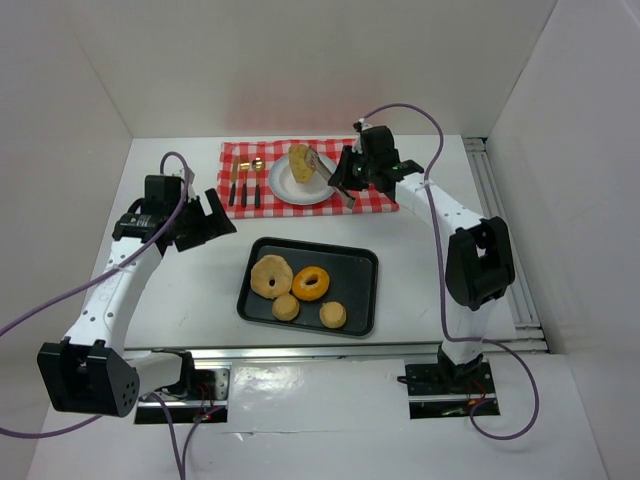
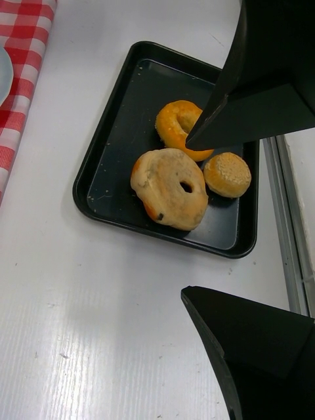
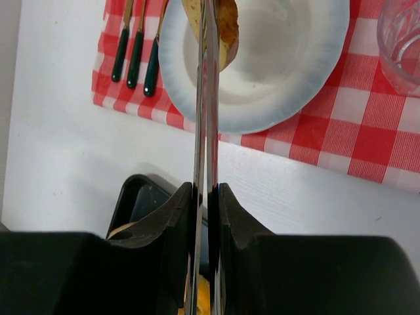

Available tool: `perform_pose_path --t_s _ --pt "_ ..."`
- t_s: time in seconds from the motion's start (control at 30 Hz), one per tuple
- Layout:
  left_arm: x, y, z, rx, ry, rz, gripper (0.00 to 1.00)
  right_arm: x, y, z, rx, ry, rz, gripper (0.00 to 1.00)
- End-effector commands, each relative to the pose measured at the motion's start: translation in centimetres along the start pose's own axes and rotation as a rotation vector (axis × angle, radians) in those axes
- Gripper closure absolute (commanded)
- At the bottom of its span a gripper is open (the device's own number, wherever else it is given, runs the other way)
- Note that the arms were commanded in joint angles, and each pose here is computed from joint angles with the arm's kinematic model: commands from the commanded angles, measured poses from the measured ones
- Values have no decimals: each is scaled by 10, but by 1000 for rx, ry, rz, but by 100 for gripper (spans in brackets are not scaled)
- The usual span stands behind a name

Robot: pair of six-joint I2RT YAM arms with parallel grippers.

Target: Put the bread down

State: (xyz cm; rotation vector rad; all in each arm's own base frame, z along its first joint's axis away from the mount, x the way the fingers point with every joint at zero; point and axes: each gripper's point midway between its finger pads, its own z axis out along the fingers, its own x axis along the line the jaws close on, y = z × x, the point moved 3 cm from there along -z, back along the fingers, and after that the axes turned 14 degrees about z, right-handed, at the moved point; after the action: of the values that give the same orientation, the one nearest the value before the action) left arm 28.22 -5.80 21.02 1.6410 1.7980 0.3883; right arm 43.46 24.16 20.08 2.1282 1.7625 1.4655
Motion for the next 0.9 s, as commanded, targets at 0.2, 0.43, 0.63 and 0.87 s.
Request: perform_pose_path --t_s 0.2,0.43,0.63,0.87 --pt "3 8 -4 -28 26 -7 3 -4 16 33 -29 85 36 88" --pt "2 11 -8 -30 26 -7 3 3 21 28 -61 42 6 51" --pt "0 11 -8 -28 15 -18 3 32 38 -3 -144 62 -39 48" --pt "-3 12 -14 -48 1 -4 3 46 47 -40 -188 76 -55 47"
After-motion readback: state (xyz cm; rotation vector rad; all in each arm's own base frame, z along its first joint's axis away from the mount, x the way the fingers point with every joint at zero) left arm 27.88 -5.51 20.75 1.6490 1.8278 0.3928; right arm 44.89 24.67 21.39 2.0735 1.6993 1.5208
